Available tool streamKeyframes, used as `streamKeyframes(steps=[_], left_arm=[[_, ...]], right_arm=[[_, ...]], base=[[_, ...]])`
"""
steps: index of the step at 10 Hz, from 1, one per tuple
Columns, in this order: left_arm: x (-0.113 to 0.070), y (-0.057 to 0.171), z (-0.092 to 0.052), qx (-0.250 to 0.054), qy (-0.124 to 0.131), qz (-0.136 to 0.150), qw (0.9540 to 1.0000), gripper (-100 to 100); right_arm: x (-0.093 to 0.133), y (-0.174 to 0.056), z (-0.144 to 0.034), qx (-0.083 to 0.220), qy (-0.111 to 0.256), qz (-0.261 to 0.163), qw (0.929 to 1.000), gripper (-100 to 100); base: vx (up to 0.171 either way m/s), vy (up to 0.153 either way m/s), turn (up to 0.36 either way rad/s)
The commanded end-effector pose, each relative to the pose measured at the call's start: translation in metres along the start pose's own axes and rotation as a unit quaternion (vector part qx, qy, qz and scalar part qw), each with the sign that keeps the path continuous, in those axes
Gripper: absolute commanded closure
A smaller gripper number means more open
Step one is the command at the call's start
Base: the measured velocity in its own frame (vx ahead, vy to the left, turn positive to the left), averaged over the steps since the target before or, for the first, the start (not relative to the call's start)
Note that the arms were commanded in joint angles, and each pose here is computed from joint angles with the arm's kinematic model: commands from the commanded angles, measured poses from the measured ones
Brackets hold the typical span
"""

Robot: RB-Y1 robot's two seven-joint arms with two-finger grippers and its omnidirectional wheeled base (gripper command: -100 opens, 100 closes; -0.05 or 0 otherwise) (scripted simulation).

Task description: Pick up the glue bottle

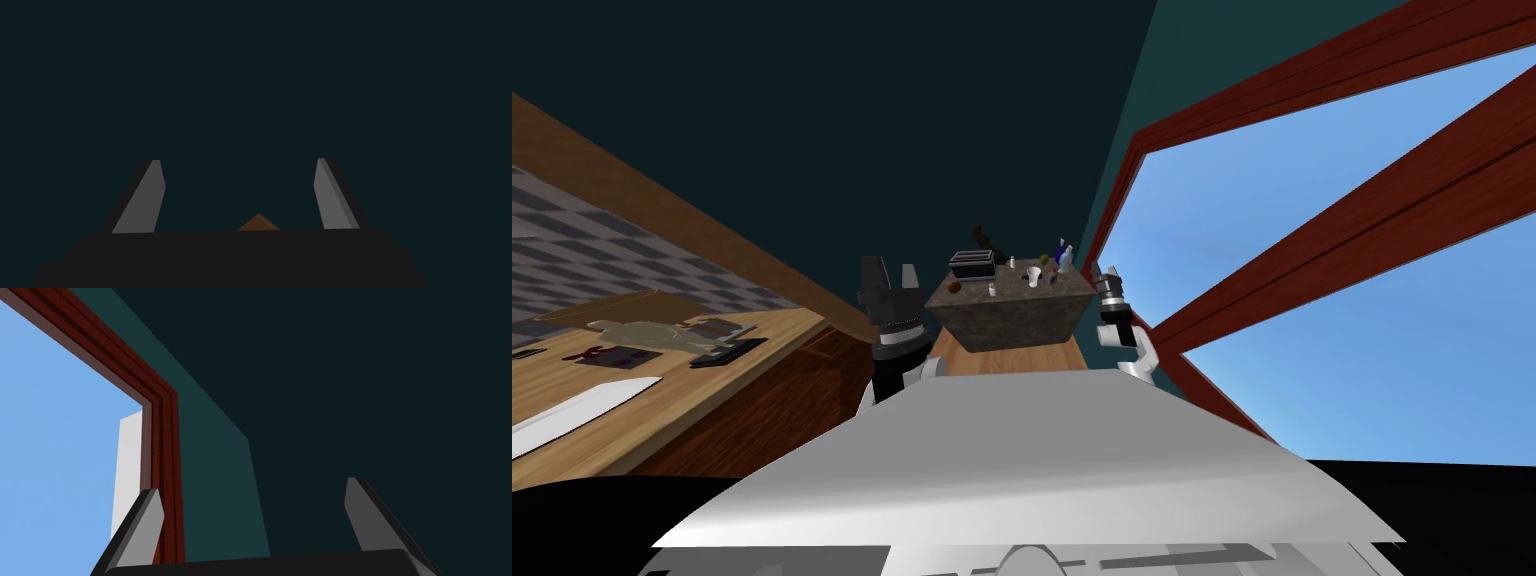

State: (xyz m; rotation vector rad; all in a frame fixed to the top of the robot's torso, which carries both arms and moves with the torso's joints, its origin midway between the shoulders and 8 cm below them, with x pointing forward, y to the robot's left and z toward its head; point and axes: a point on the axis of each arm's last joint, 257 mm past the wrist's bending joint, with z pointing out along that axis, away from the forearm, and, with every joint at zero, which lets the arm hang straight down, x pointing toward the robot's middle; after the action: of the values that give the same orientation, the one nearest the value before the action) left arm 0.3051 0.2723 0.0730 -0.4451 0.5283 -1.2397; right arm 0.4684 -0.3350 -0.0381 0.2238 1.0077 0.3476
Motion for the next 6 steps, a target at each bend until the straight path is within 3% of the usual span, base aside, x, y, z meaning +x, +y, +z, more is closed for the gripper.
streamKeyframes(steps=[1,6], left_arm=[[0.0,0.0,0.0,0.0,0.0,0.0,1.0,0],[0.0,0.0,0.0,0.0,0.0,0.0,1.0,0]], right_arm=[[0.003,-0.019,0.005,0.015,0.003,-0.041,0.9991,-100],[0.014,-0.061,0.007,0.052,0.02,-0.132,0.9897,-100]], base=[[-0.032,0.119,-0.043],[-0.014,0.104,-0.03]])
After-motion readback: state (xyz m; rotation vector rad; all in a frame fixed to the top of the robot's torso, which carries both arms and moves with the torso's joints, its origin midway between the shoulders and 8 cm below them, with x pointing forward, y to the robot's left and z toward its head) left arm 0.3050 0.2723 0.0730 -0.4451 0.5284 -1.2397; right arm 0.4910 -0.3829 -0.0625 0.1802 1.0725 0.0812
